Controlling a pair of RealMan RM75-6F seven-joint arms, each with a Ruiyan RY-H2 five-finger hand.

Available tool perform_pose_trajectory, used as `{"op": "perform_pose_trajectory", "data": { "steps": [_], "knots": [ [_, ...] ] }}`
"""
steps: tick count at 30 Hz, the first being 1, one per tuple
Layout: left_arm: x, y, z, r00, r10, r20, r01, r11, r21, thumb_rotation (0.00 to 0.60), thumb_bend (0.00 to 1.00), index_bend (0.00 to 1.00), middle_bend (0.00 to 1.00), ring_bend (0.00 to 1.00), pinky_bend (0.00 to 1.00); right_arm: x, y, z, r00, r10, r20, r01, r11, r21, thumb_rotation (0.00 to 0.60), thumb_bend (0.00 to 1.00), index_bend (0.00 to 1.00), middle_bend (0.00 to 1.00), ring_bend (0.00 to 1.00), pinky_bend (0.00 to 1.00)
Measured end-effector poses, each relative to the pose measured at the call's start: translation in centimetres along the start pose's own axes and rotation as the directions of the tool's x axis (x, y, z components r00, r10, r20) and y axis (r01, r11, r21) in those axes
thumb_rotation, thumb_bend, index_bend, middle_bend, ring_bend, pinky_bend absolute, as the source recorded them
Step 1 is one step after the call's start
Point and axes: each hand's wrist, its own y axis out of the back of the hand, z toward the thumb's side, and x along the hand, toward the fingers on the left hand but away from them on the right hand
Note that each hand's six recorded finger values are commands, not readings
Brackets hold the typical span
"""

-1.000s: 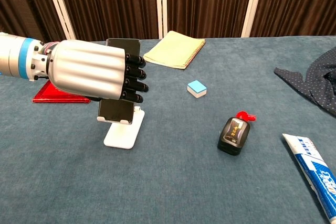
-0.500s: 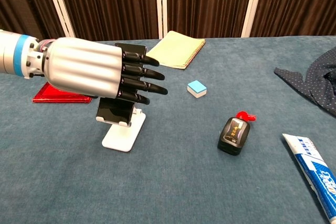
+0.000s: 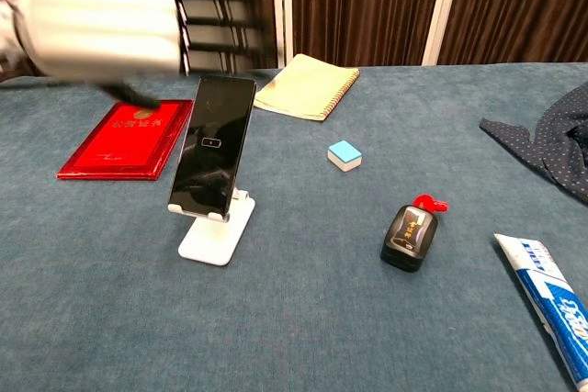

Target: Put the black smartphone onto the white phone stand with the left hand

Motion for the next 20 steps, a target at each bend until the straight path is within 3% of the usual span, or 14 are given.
{"op": "perform_pose_trajectory", "data": {
  "steps": [2, 4, 7, 10, 11, 13, 14, 15, 17, 20],
  "knots": [
    [-1.1, 0.5, -1.4, 0.991, 0.013, -0.135, -0.021, 0.998, -0.059, 0.600, 0.00, 0.01, 0.00, 0.00, 0.00, 0.1, 0.1, 0.0, 1.000, -0.003, -0.001, 0.003, 1.000, -0.004, 0.600, 0.00, 0.00, 0.00, 0.00, 0.00],
    [-2.6, 0.5, -2.5, 0.966, -0.001, -0.258, -0.031, 0.993, -0.117, 0.600, 0.00, 0.00, 0.00, 0.00, 0.00, 0.1, 0.2, 0.0, 1.000, -0.004, -0.003, 0.004, 1.000, -0.007, 0.600, 0.00, 0.00, 0.00, 0.00, 0.00],
    [-5.5, -0.1, -3.7, 0.890, -0.082, -0.448, -0.036, 0.968, -0.248, 0.600, 0.00, 0.00, 0.00, 0.00, 0.00, 0.2, 0.3, 0.1, 1.000, -0.006, -0.006, 0.005, 1.000, -0.009, 0.600, 0.00, 0.00, 0.00, 0.00, 0.00],
    [-8.7, -0.9, -3.8, 0.771, -0.225, -0.596, -0.065, 0.903, -0.425, 0.600, 0.00, 0.00, 0.00, 0.00, 0.00, 0.3, 0.3, 0.2, 1.000, -0.004, -0.010, 0.004, 1.000, -0.007, 0.600, 0.00, 0.00, 0.00, 0.00, 0.00],
    [-10.5, -1.2, -3.3, 0.706, -0.297, -0.643, -0.093, 0.861, -0.500, 0.600, 0.00, 0.00, 0.00, 0.00, 0.00, 0.3, 0.2, 0.3, 1.000, -0.004, -0.012, 0.004, 1.000, -0.005, 0.600, 0.00, 0.00, 0.00, 0.00, 0.00],
    [-13.5, -1.5, -2.0, 0.594, -0.412, -0.691, -0.146, 0.789, -0.596, 0.600, 0.00, 0.00, 0.00, 0.00, 0.00, 0.3, 0.2, 0.4, 1.000, -0.003, -0.014, 0.003, 1.000, 0.000, 0.600, 0.00, 0.00, 0.00, 0.00, 0.00],
    [-15.6, -1.6, -0.9, 0.519, -0.481, -0.707, -0.183, 0.745, -0.641, 0.600, 0.00, 0.00, 0.00, 0.00, 0.00, 0.3, 0.2, 0.5, 1.000, -0.003, -0.016, 0.003, 1.000, 0.002, 0.600, 0.00, 0.00, 0.00, 0.00, 0.00],
    [-17.2, -1.5, 0.0, 0.466, -0.523, -0.713, -0.207, 0.720, -0.663, 0.600, 0.00, 0.00, 0.00, 0.00, 0.00, 0.3, 0.1, 0.5, 1.000, -0.003, -0.016, 0.003, 1.000, 0.003, 0.600, 0.00, 0.00, 0.00, 0.00, 0.00],
    [-20.4, -1.2, 1.7, 0.360, -0.592, -0.721, -0.247, 0.685, -0.685, 0.600, 0.00, 0.00, 0.00, 0.00, 0.00, 0.4, 0.1, 0.5, 1.000, -0.004, -0.018, 0.004, 1.000, 0.006, 0.600, 0.00, 0.00, 0.00, 0.00, 0.00],
    [-23.7, -0.4, 3.5, 0.253, -0.641, -0.725, -0.285, 0.666, -0.689, 0.600, 0.00, 0.00, 0.00, 0.00, 0.00, 0.4, 0.1, 0.6, 1.000, -0.005, -0.019, 0.005, 1.000, 0.008, 0.600, 0.00, 0.00, 0.00, 0.00, 0.00]
  ]
}}
